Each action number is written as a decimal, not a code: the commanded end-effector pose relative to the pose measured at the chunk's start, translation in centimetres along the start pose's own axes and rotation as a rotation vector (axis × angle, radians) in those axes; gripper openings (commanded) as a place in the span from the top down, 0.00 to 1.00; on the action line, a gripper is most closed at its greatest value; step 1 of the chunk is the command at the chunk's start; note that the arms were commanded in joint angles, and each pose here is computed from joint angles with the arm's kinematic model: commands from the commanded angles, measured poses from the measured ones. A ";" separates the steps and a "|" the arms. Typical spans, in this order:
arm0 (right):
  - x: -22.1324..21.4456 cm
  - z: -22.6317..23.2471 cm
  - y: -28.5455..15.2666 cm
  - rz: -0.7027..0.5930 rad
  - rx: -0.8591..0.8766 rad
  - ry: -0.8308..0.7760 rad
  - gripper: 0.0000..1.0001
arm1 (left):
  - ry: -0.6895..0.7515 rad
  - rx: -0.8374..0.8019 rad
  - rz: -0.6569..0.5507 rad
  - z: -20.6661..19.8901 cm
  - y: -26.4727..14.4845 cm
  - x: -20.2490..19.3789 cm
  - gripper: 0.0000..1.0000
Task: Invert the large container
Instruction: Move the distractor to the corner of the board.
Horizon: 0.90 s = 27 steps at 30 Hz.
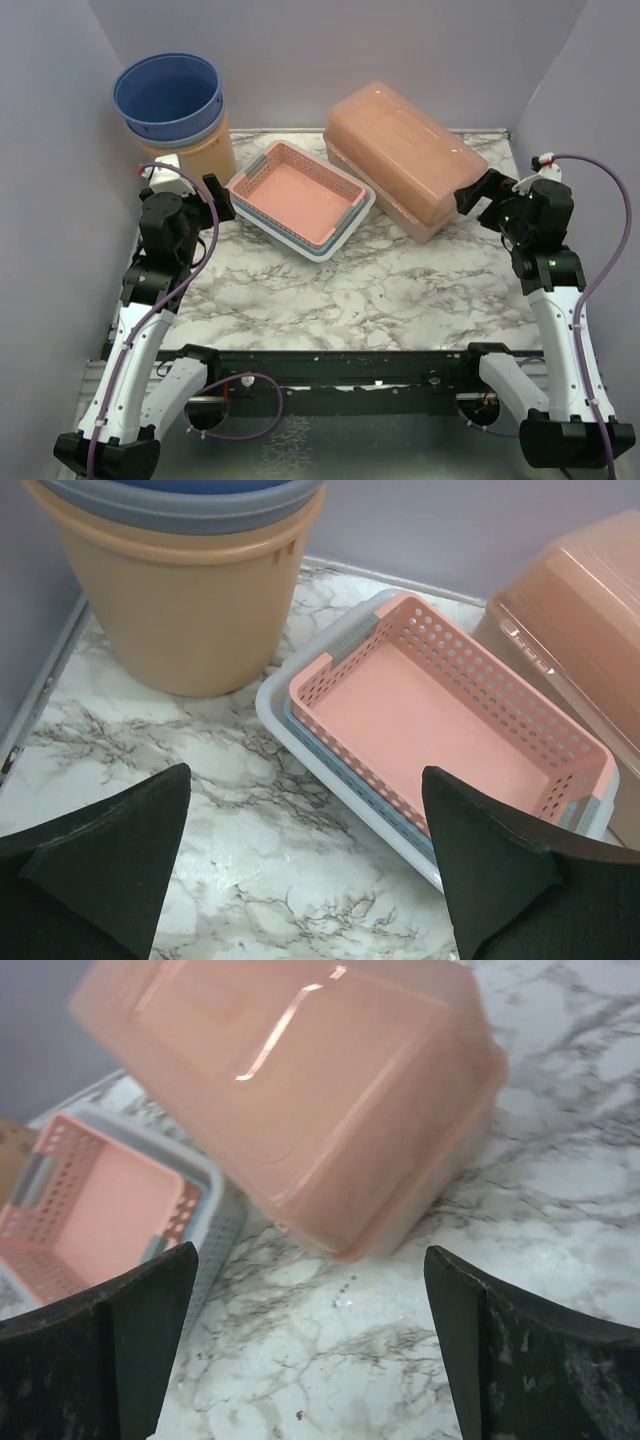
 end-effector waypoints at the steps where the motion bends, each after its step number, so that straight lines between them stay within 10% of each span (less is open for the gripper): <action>1: 1.6 5.0 -2.1 0.013 0.323 -0.049 0.00 | -0.065 0.068 0.030 1.1 -1.7 -1.1 0.01; 8: 1.2 8.7 -0.5 0.206 0.558 -0.020 0.00 | -0.045 0.045 0.114 0.7 -1.0 -2.4 0.01; 27: -2.8 24.2 13.2 0.346 0.417 -0.302 0.00 | -0.127 -0.006 0.246 -0.8 0.1 -4.9 0.01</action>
Point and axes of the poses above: each gripper's point midway between its finger pads, its own y axis out along the fingers, its own z axis along the line the jaws close on, x = y × z, the point moved 4 cm from there along -y, back along the fingers, and after that the axes turned 1 degree about y, right-handed, at the moved point
